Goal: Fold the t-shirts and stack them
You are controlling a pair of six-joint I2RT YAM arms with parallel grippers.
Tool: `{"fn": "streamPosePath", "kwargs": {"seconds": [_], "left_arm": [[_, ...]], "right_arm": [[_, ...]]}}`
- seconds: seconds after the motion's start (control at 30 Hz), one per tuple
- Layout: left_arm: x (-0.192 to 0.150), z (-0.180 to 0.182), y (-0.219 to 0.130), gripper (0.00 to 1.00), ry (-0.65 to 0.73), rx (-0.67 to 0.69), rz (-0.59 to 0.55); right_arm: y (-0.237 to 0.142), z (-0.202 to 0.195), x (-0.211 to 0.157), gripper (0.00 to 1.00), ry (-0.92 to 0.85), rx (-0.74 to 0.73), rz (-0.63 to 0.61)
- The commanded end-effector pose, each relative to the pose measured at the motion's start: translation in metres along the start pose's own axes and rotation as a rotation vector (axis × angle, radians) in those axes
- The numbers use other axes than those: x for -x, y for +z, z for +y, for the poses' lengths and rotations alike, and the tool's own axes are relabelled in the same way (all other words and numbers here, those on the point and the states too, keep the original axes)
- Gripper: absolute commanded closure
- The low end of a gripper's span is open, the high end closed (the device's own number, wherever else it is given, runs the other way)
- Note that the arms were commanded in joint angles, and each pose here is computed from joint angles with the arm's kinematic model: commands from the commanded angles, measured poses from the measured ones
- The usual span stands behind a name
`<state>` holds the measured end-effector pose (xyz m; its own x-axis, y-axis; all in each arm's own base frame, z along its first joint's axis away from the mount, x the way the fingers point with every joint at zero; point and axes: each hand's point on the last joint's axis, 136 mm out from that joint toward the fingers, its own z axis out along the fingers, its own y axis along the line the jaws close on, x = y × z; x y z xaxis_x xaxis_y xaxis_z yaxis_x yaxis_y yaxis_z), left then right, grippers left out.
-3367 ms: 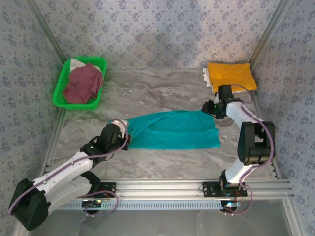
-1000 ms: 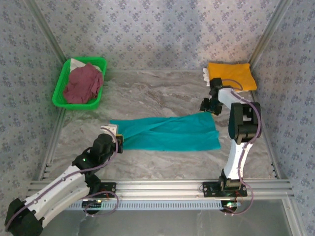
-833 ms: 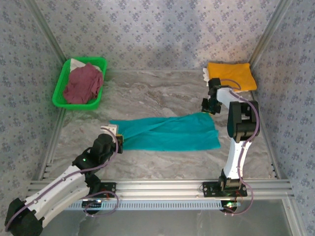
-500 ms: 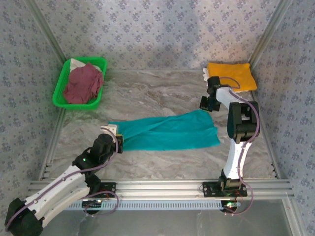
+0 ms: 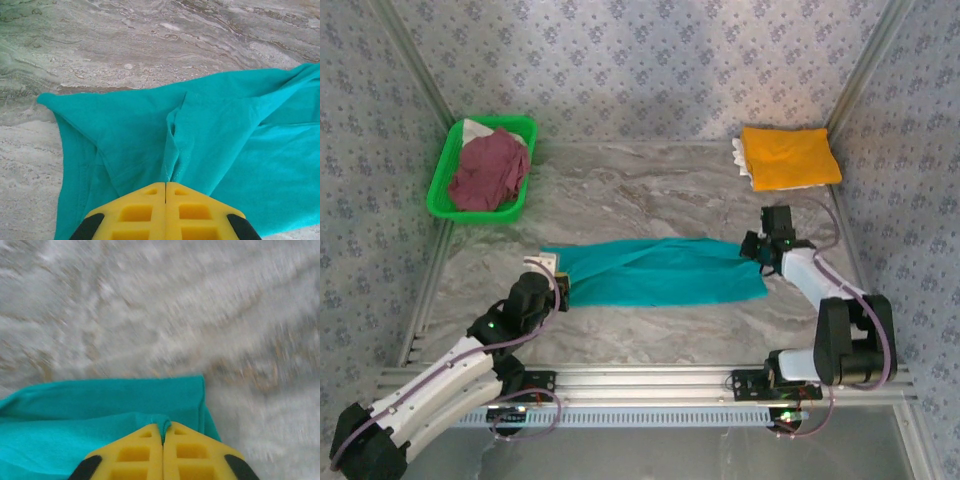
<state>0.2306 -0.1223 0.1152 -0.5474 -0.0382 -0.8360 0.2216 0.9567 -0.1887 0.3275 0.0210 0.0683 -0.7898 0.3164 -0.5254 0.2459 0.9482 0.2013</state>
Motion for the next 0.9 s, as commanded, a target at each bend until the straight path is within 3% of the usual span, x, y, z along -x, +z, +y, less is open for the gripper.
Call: {"fn": "streamPosePath", "kwargs": {"seconds": [0.0,0.03,0.1,0.13,0.3,0.4,0.57,0.77,0.87], "left_arm": [[0.000,0.003,-0.001,1.00,-0.012,0.010,-0.013],[-0.001,0.003,-0.001,1.00,-0.012,0.011,-0.014],[-0.001,0.003,-0.001,1.00,-0.012,0.011,-0.015],[0.000,0.003,-0.001,1.00,-0.013,0.011,-0.018],[0.000,0.003,-0.002,1.00,-0.014,0.010,-0.020],[0.000,0.003,-0.002,1.00,-0.013,0.008,-0.021],[0.001,0.003,-0.003,1.00,-0.016,0.008,-0.026],[0.001,0.005,-0.005,1.00,-0.021,0.007,-0.038],[0.001,0.005,-0.005,1.00,-0.022,0.006,-0.041]], "right_arm": [[-0.002,-0.009,-0.011,0.88,0.075,-0.020,-0.001],[-0.003,-0.011,-0.017,0.87,0.085,-0.023,0.018],[-0.004,-0.014,-0.026,0.70,0.100,-0.028,0.053],[-0.006,-0.014,-0.028,0.67,0.103,-0.025,0.059],[-0.027,-0.001,0.005,0.63,0.123,0.091,-0.018],[-0.032,0.022,0.032,0.63,0.079,0.177,-0.002],[-0.012,0.051,0.044,0.59,-0.057,0.154,0.173],[0.021,0.064,0.001,0.46,-0.124,0.154,0.419],[0.034,0.065,-0.025,0.46,-0.158,0.144,0.515]]}}
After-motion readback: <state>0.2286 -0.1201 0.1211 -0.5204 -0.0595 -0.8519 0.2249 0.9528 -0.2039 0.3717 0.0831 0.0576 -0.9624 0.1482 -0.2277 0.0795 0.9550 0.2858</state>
